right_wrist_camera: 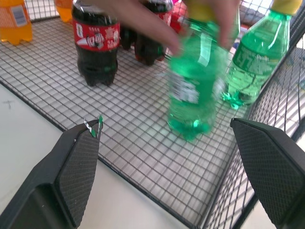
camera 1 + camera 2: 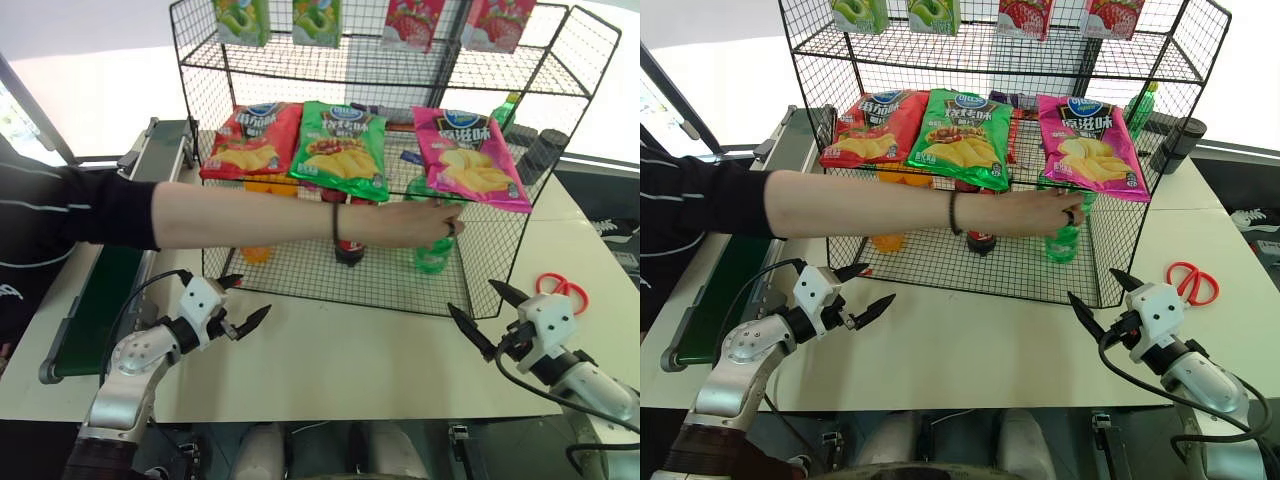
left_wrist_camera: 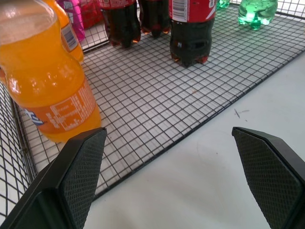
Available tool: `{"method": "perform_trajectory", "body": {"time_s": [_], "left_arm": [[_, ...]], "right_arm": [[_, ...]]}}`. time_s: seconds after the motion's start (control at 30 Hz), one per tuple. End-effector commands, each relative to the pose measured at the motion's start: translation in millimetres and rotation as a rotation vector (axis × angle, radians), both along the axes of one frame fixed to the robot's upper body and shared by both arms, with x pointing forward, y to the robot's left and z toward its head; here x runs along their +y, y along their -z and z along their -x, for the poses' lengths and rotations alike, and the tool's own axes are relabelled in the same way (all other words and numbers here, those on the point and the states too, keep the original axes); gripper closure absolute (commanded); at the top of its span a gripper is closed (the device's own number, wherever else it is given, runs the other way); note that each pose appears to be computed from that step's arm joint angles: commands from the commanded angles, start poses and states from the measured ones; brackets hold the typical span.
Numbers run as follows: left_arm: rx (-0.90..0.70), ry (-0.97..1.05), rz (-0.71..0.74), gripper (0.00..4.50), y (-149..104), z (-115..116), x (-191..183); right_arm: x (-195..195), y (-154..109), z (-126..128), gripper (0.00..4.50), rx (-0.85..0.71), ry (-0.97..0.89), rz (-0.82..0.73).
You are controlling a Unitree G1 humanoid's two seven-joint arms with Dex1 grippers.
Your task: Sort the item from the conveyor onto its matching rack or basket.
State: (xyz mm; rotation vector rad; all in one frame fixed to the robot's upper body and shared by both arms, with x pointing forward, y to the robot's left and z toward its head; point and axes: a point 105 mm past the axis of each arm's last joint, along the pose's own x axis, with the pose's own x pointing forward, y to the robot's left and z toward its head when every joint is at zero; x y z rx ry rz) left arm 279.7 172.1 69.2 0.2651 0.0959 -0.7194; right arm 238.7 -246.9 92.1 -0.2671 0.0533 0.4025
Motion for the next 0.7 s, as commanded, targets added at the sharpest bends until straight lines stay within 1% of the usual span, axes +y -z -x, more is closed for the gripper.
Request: {"method": "perform_trajectory", "body": {"time_s": [0.03,0.17,0.4,0.57,0.7], "left_arm": [[-0.053,0.010,-0.003,0.00,-15,0,0],[-0.050,0.014,-0.006,0.00,-14,1,1],[-0.048,0.020,-0.003,0.00,-14,-4,-1],[-0.058,0.003,0.002,0.00,-15,-6,2],[-0.063,-0.002,0.007,0.00,-16,-9,2]], "right_arm": [[-1,-6,1,0.03,-0.045,-0.014,0.017],[-3,-2,4,0.03,-0.042,-0.016,0.018],[-7,-4,3,0.03,-0.045,-0.003,0.026],[0,-5,2,0.03,-0.050,-0.007,0.016],[-2,-7,2,0.03,-0.058,-0.001,0.022]]}}
